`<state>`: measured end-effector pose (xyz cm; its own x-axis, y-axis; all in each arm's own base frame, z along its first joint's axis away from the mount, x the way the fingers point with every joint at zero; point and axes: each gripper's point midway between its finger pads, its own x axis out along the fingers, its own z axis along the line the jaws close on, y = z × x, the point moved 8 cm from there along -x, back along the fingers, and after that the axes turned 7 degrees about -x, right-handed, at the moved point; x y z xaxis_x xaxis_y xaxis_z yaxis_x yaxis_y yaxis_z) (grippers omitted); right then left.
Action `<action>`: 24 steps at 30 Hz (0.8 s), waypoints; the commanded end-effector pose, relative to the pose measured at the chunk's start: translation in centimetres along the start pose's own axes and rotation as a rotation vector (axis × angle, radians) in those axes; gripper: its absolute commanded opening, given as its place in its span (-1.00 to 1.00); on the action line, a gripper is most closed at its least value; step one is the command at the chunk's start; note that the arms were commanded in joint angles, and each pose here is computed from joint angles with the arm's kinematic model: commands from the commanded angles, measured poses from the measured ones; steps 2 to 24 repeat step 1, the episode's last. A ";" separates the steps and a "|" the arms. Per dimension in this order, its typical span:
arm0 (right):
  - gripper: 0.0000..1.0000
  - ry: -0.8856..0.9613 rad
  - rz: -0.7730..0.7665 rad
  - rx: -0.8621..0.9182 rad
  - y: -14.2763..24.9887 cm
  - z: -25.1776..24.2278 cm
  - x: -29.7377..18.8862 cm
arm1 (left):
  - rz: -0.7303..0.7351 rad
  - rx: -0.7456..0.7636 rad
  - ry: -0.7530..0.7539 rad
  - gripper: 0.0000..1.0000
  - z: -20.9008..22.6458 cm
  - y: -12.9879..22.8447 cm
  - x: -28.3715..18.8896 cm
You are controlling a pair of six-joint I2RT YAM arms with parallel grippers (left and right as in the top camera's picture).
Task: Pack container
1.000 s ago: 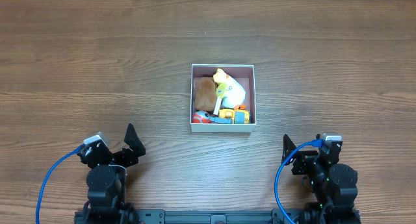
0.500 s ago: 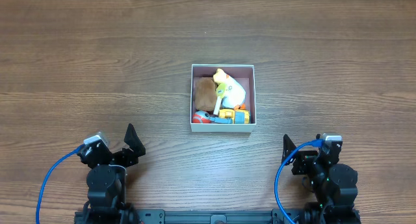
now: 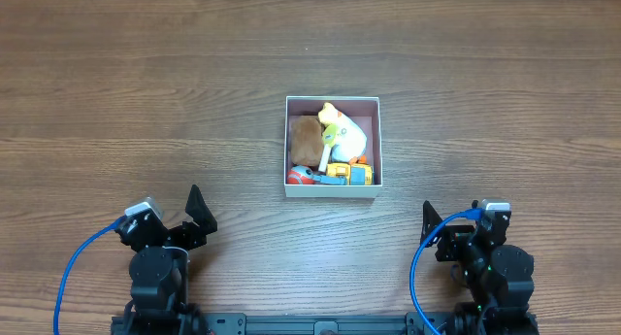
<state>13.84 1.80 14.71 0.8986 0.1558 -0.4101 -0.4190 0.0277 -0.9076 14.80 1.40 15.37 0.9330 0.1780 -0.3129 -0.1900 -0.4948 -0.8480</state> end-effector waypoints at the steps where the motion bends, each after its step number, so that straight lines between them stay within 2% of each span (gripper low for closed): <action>1: 1.00 0.011 0.004 -0.001 0.4 -0.2 0.2 | -0.013 -0.014 -0.003 1.00 0.1 0.0 0.0; 24: 1.00 0.011 0.004 -0.001 0.4 -0.2 0.2 | -0.013 -0.014 -0.003 1.00 0.1 0.0 0.0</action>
